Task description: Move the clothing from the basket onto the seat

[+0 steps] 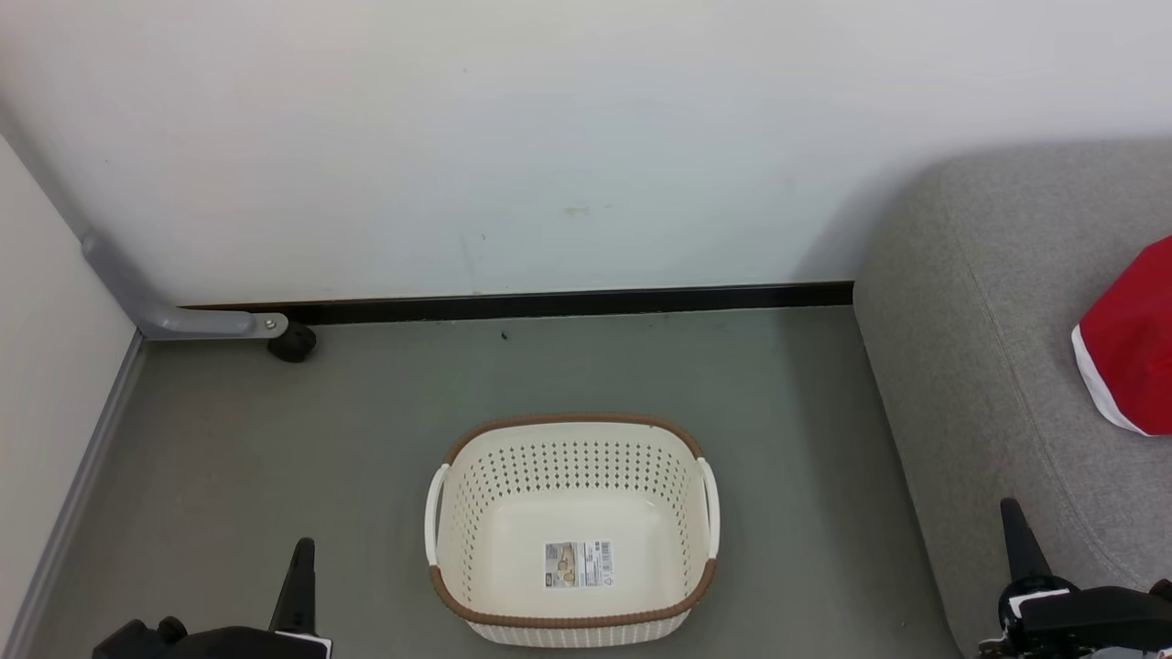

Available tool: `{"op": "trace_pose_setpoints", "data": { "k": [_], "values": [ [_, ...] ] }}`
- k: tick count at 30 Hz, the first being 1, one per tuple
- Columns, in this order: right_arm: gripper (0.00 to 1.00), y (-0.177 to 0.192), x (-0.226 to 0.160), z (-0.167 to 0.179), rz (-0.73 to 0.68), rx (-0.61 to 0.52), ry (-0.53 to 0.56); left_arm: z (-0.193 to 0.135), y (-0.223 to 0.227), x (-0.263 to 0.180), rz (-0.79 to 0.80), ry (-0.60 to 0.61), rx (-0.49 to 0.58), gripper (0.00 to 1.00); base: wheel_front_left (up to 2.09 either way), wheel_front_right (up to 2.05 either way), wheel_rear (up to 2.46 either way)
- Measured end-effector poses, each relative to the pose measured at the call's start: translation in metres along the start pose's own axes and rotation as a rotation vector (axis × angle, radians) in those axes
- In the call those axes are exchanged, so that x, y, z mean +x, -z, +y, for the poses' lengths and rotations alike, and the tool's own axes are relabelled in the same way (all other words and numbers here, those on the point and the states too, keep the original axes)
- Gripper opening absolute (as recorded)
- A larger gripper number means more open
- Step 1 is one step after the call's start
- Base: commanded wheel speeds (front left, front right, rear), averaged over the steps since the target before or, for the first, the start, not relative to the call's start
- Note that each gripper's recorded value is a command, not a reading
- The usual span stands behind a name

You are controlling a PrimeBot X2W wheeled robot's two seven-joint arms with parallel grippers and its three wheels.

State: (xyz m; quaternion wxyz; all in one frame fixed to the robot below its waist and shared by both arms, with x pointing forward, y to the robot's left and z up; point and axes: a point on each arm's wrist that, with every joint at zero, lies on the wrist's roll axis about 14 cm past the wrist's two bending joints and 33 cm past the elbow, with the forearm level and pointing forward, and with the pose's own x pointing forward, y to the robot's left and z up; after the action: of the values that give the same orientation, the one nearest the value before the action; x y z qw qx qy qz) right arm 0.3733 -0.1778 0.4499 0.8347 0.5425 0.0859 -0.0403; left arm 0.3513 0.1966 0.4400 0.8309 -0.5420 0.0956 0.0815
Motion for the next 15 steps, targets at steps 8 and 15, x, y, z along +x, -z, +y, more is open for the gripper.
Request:
{"op": "trace_pose_setpoints", "data": {
  "k": [8, 15],
  "values": [
    [0.00, -0.009, 0.001, 0.004, -0.018, 0.106, -0.013, -0.006, -0.001, 0.003, 0.010, 0.021, -0.109, 0.00, 0.00, 0.00, 0.00],
    [0.00, -0.016, 0.000, 0.005, -0.032, 0.183, -0.022, -0.013, -0.001, 0.007, 0.017, 0.047, -0.182, 0.00, 0.00, 0.00, 0.00]
  ]
}}
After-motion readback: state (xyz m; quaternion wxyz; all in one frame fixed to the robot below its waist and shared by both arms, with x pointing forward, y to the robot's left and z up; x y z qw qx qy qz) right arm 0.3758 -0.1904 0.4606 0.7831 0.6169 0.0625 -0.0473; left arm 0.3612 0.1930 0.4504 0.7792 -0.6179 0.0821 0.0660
